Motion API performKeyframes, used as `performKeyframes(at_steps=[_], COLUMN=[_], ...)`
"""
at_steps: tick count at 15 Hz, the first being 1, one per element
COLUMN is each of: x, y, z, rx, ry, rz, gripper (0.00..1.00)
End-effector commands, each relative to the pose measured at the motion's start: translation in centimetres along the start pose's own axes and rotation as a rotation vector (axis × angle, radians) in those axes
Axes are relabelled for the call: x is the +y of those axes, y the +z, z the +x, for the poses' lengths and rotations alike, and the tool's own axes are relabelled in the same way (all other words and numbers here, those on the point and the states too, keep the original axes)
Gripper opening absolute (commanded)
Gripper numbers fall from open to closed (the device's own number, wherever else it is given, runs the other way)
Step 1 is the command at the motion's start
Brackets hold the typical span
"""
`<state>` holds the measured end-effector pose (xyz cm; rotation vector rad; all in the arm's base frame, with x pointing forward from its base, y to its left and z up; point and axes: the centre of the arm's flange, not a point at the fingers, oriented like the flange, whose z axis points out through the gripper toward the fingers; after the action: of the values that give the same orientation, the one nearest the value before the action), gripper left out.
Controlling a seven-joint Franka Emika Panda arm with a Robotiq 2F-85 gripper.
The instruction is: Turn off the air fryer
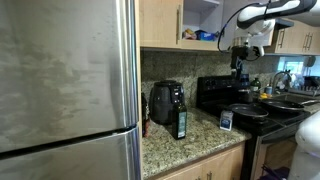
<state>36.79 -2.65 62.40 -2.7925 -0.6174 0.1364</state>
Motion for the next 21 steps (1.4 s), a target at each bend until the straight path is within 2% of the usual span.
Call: performKeyframes(at_steps=[1,4,5,7,8,9,11,12,14,15,17,21], x=[0.1,0.3,0.3,0.2,0.2,0.3,0.4,-4.2,-5.9,-3.6,-6.2,-6.1], y=[-0.1,-0.2,-0.1,-0.2,-0.3,-0.4,-0.6,1.3,1.6,-1.0,-0.2,-0.3], z=[0.3,0.6,0.8,1.1,1.3,1.5,2.7,6.2,8.3,6.4,8.0,7.8], rx=[-0.007,-0.013,0.009,0.056,0.082,0.122,0.261,0.32,0.451,0.368,0.411,0.418], ry=[-0.003,-0.021,-0.045,-0.06,-0.057,-0.059,-0.057,-0.048,-0.087,-0.059,-0.08,-0.066], rz=[0.0,-0.035,-0.03,-0.072,-0.061,-0.086,-0.078,-0.074,-0.079,-0.064,-0.083,-0.064], gripper=[1.0,1.0,1.0,1.0,1.0,1.0,1.0,1.0,1.0,1.0,1.0,1.0])
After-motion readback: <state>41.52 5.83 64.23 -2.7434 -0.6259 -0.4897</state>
